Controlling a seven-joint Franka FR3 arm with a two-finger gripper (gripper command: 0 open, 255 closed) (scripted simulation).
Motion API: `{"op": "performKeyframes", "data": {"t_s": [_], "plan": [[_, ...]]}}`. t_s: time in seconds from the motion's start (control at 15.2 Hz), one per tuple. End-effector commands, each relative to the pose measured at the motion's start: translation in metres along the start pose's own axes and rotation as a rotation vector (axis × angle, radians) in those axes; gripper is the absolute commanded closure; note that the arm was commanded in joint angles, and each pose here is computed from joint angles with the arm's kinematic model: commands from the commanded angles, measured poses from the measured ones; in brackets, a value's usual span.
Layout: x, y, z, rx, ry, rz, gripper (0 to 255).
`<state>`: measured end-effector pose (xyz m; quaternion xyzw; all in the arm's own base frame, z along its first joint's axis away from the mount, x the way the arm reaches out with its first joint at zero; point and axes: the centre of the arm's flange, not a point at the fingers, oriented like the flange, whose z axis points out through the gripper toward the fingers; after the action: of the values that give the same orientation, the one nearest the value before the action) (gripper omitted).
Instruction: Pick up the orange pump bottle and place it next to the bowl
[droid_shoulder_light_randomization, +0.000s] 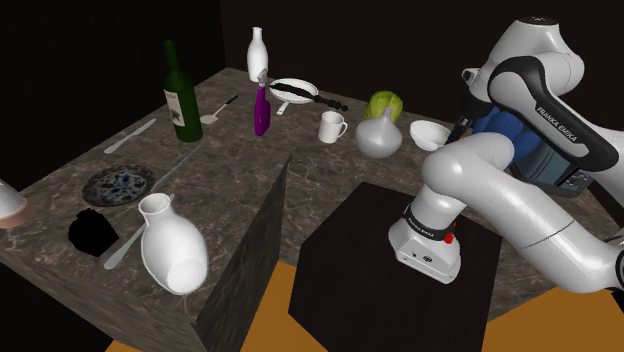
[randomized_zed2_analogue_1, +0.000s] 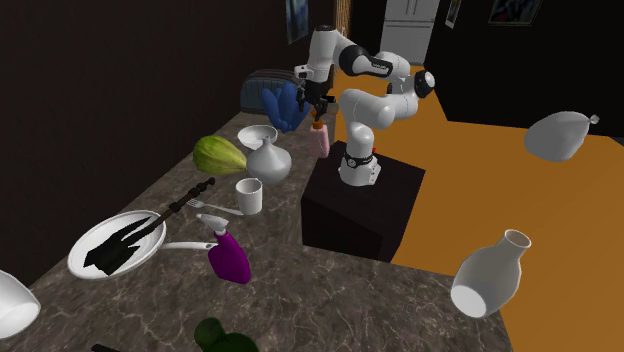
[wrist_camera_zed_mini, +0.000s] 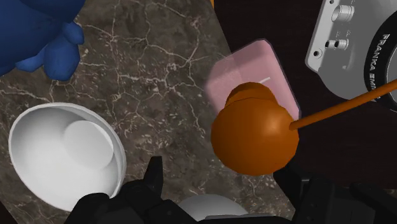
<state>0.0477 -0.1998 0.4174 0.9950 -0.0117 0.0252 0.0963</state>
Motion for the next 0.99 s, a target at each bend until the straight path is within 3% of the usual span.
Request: {"op": "performKeyframes", "data": {"t_s": [0.0,0.13,0.4,0.92], "plan": [[0.0,0.0,0.0,0.0,0.0,0.0,0],[0.0,0.0,0.0,0.0,0.0,0.0,0],[0.0,0.0,-0.05,0.0,0.0,0.0,0],[0.0,0.0,-0.05,0.0,0.0,0.0,0]]}}
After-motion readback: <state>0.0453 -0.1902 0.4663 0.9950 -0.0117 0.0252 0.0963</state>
